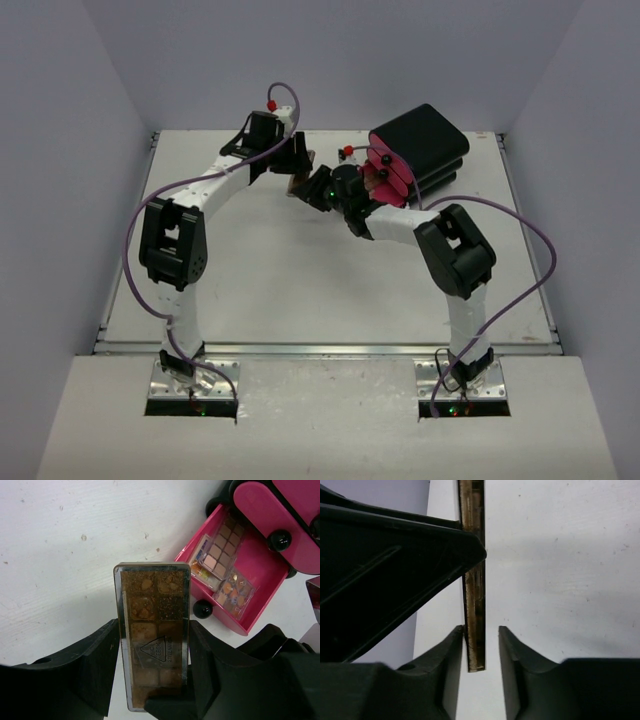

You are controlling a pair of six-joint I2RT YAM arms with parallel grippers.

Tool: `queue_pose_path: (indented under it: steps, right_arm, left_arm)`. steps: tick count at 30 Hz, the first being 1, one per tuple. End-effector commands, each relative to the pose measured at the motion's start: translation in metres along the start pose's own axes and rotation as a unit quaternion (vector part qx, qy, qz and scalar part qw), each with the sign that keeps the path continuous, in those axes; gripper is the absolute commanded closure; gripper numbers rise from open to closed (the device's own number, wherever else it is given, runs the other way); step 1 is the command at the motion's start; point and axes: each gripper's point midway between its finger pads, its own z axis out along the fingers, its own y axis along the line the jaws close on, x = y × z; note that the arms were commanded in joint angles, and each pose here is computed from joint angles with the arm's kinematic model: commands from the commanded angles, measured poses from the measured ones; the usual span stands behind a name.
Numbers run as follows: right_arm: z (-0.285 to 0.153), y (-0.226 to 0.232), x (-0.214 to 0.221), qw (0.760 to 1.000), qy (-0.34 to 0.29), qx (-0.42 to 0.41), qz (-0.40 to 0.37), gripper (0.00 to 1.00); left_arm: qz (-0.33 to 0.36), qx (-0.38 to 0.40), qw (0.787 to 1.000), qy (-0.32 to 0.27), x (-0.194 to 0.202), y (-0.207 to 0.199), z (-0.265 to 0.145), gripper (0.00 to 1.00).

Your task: Organize the makeup

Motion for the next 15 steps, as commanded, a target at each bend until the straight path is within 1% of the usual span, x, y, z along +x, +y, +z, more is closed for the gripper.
queue_pose_path:
  steps: [1,3,6,9,10,11,12,14,15]
  right_arm:
    - [0.008,0.028,-0.019,0.999,-0.035,-0.035,0.016,0.72]
    - [0.009,0.029,-0.02,0.998,-0.036,-0.037,0.022,0.8]
    - [0.006,0.029,-0.018,0.998,-0.034,-0.041,0.037,0.99]
    - [0.002,0.032,-0.017,0.997,-0.035,-0.049,0.05,1.0]
    - [-0.002,0.035,-0.018,0.996,-0.035,-0.054,0.054,1.0]
    - [-0.007,0.037,-0.018,0.996,-0.033,-0.058,0.059,1.0]
    - [-0.011,0.037,-0.017,0.996,-0.032,-0.059,0.066,1.0]
    - [-0.025,0.032,-0.013,0.993,-0.035,-0.059,0.095,1.0]
    - [-0.031,0.03,-0.012,0.992,-0.037,-0.059,0.108,1.0]
  left_arm:
    - [0.002,0.025,0.999,-0.044,-0.029,-0.015,-0.01,1.0]
    - [0.001,0.024,0.999,-0.043,-0.028,-0.014,-0.009,1.0]
    - [0.004,0.025,0.999,-0.04,-0.025,-0.014,-0.007,1.0]
    - [0.01,0.029,0.999,-0.035,-0.022,-0.014,-0.008,1.0]
    - [0.015,0.032,0.999,-0.032,-0.021,-0.015,-0.009,0.85]
    - [0.021,0.036,0.999,-0.029,-0.019,-0.017,-0.01,0.62]
    - [0.024,0.038,0.999,-0.028,-0.019,-0.017,-0.011,0.46]
    - [0.041,0.048,0.998,-0.027,-0.02,-0.022,-0.017,0.08]
    - [0.045,0.05,0.997,-0.027,-0.021,-0.023,-0.02,0.0]
